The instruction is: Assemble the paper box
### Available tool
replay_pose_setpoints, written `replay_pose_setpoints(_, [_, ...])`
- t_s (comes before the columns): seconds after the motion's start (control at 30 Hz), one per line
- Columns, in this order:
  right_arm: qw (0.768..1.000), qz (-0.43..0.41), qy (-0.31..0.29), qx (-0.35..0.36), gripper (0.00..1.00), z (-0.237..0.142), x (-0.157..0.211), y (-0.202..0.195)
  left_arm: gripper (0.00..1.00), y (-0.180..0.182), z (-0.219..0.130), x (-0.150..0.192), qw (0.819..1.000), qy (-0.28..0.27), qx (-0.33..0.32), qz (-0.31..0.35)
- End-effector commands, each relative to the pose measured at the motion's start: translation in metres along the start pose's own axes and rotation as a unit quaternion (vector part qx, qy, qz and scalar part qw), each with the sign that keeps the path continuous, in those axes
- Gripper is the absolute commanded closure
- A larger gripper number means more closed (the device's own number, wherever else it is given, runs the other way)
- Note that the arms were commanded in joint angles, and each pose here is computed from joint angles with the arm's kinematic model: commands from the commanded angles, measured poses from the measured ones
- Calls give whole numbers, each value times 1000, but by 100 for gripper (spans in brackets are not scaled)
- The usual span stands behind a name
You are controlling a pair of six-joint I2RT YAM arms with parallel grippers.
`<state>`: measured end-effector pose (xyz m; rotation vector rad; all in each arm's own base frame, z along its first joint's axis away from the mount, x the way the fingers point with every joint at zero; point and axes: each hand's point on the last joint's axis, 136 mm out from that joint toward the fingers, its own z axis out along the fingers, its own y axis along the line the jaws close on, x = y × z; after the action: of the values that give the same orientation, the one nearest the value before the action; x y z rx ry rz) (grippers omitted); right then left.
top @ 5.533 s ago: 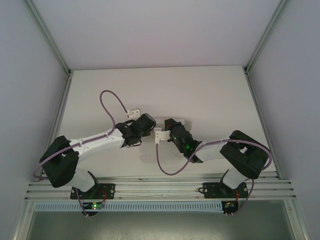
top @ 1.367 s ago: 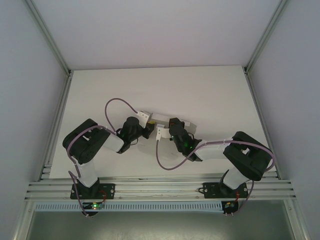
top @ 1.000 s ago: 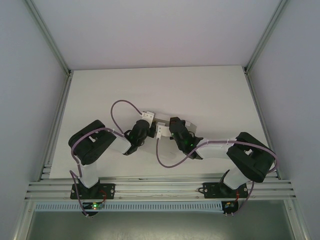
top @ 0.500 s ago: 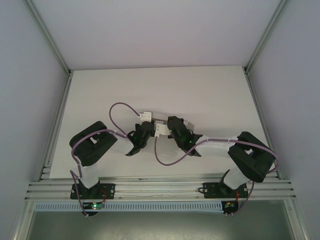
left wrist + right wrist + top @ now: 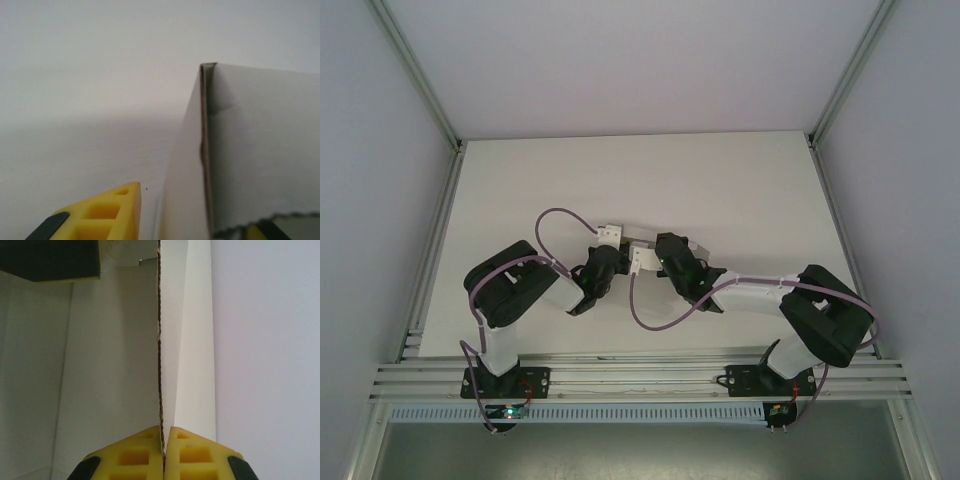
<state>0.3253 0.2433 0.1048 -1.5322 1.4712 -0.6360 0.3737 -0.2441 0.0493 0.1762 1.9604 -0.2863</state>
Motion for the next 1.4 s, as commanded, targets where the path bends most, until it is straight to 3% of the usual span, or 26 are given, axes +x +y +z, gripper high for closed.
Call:
replay_pose_setpoints(0.0, [990,-53,52,-119,100,-6,37,67,73,15,4,-21,999,-39,-15,12])
replay_pose_setpoints(0.23, [988,-52,54,-132,100,-4,38,73,67,10,2,-39,999,-34,-17,36])
replay_pose_setpoints(0.4, [988,-50,60,-131,100,-3,40,71,77,26,2,-42,996,-35,-67,38])
replay_pose_setpoints(0.53, [989,-48,65,-123,100,-4,43,68,92,60,-4,-36,986,-23,-164,22])
replay_pose_setpoints(0.63, [989,-46,71,-122,100,-5,45,66,98,82,-14,-30,973,-13,-229,5])
replay_pose_setpoints(0.93, [988,-44,88,-122,100,-3,52,65,100,104,-24,-10,958,6,-288,0])
replay_pose_setpoints(1.03, [989,-42,82,-118,100,-3,49,63,100,91,-21,-7,970,13,-243,-2])
replay_pose_setpoints(1.17, [992,-28,58,-106,98,0,37,56,100,32,-9,-19,997,-8,-77,14])
replay_pose_setpoints(1.27, [995,-9,34,-89,69,-2,23,40,100,-1,-5,-27,999,-1,-24,35])
replay_pose_setpoints(1.3, [996,0,19,-83,40,-4,16,32,100,-11,-5,-28,999,4,-15,45])
replay_pose_setpoints(1.37, [997,18,-17,-74,35,-14,-1,18,100,-25,-6,-32,998,6,-5,56])
